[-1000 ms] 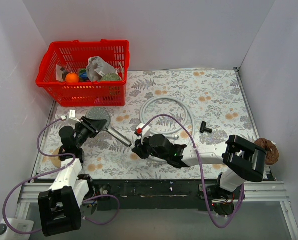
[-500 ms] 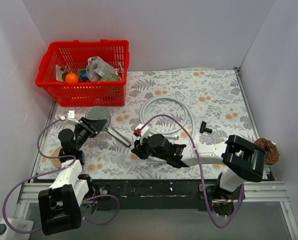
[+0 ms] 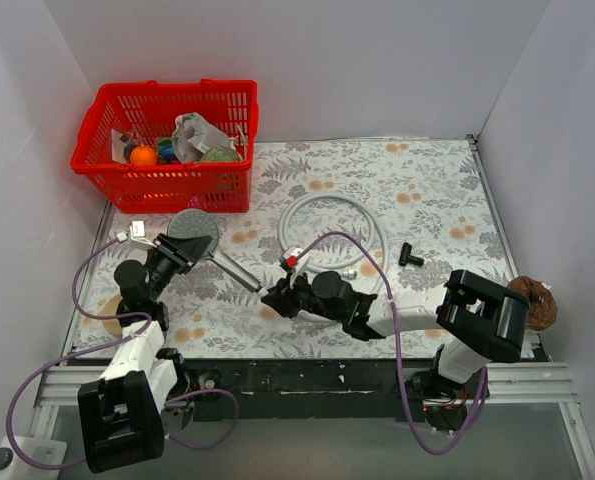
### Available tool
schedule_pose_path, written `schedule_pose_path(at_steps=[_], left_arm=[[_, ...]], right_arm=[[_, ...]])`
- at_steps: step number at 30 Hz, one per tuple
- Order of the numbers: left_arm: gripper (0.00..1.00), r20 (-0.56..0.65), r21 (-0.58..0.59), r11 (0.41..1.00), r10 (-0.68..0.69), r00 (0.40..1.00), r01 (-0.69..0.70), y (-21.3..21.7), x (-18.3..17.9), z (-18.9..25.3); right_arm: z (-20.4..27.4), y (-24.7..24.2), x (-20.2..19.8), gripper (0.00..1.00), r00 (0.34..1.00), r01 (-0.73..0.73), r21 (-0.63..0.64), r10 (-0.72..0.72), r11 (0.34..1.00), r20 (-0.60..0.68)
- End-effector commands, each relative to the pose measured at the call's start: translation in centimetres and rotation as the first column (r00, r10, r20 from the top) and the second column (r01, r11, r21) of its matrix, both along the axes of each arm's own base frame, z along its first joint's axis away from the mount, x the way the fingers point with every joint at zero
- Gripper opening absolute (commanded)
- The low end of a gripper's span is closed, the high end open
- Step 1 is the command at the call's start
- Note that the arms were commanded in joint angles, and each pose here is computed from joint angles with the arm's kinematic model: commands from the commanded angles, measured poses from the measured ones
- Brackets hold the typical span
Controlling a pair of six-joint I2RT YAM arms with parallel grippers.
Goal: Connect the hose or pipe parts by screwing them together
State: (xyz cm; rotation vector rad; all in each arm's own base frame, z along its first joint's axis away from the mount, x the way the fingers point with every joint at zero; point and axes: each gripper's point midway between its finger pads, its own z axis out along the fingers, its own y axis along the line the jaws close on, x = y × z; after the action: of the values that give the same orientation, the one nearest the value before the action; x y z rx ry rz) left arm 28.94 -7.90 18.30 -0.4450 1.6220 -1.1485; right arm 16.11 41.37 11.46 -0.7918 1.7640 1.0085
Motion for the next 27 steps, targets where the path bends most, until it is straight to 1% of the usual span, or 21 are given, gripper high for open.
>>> schedule_pose_path(at_steps=[1, 2, 4, 5, 7, 9, 10, 11, 12, 13, 14, 15, 22, 24, 25, 27], left_arm=[[0.0, -0.074, -0.095, 0.964, -0.256, 0.964, 0.248, -3.9, -3.7, -0.6], [0.0, -0.072, -0.095, 0.964, -0.257, 0.964, 0.25, -4.0, -3.7, -0.5], [0.0, -0.073, -0.098, 0.961, -0.265, 0.962, 0.257, -4.1, -3.8, -0.6], [0.0, -0.071, -0.098, 0.96, -0.269, 0.96, 0.262, -4.1, -3.9, -0.6], [0.0, -0.073, -0.103, 0.956, -0.281, 0.957, 0.273, -4.4, -4.0, -0.6], [0.0, -0.069, -0.103, 0.954, -0.29, 0.955, 0.282, -4.5, -4.1, -0.5], [0.0, -0.069, -0.105, 0.953, -0.293, 0.954, 0.285, -4.5, -4.2, -0.6], [0.0, -0.07, -0.106, 0.949, -0.305, 0.95, 0.297, -4.7, -4.3, -0.5], [0.0, -0.067, -0.105, 0.949, -0.305, 0.95, 0.297, -4.7, -4.3, -0.5], [0.0, -0.068, -0.106, 0.947, -0.311, 0.948, 0.303, -4.8, -4.3, -0.5], [0.0, -0.069, -0.109, 0.946, -0.312, 0.947, 0.304, -4.8, -4.3, -0.5], [0.0, -0.071, -0.111, 0.945, -0.317, 0.946, 0.308, -4.9, -4.4, -0.6], [0.0, -0.067, -0.105, 0.946, -0.314, 0.947, 0.306, -4.9, -4.3, -0.6], [0.0, -0.068, -0.1, 0.951, -0.3, 0.951, 0.293, -4.7, -4.2, -0.7], [0.0, -0.065, -0.096, 0.953, -0.296, 0.953, 0.289, -4.7, -4.2, -0.7], [0.0, -0.063, -0.086, 0.959, -0.276, 0.959, 0.27, -4.5, -4.0, -0.8]], right_arm=[[12.0, 1.9, 0.3, 0.01, 0.986, -0.071, 0.429, -0.003, 0.901, 0.169], [12.8, 1.6, 0.2, 0.01, 0.984, -0.084, 0.463, -0.001, 0.882, 0.18], [12.4, 1.2, 0.4, 0.01, 0.988, -0.083, 0.484, 0.01, 0.871, 0.152], [13.4, 1.0, 0.3, 0.01, 0.987, -0.098, 0.522, 0.014, 0.847, 0.162], [13.1, 0.7, 0.1, 0.01, 0.989, -0.123, 0.547, 0.056, 0.828, 0.136], [13.3, 0.7, -0.6, 0.01, 0.983, -0.18, 0.583, 0.126, 0.792, 0.133], [13.4, 0.3, -0.3, 0.01, 0.984, -0.177, 0.61, 0.151, 0.772, 0.095], [12.8, 0.5, -0.8, 0.01, 0.974, -0.215, 0.615, 0.21, 0.759, 0.081], [13.6, 0.2, -0.9, 0.01, 0.968, -0.236, 0.645, 0.234, 0.727, 0.091], [14.1, -0.1, -0.4, 0.01, 0.964, -0.229, 0.677, 0.261, 0.699, 0.057], [13.3, 0.0, -0.5, 0.01, 0.956, -0.239, 0.677, 0.29, 0.696, 0.04], [14.0, -0.4, -0.5, 0.01, 0.954, -0.249, 0.703, 0.295, 0.666, 0.059], [13.9, -0.4, -0.3, 0.02, 0.944, -0.25, 0.731, 0.329, 0.635, 0.038], [13.6, -0.2, -0.4, 0.07, 0.941, -0.254, 0.726, 0.338, 0.639, 0.031], [13.2, -0.2, -0.3, 0.15, 0.942, -0.246, 0.719, 0.336, 0.651, 0.018], [12.4, -0.3, -0.1, 0.22, 0.947, -0.229, 0.702, 0.322, 0.674, -0.001]])
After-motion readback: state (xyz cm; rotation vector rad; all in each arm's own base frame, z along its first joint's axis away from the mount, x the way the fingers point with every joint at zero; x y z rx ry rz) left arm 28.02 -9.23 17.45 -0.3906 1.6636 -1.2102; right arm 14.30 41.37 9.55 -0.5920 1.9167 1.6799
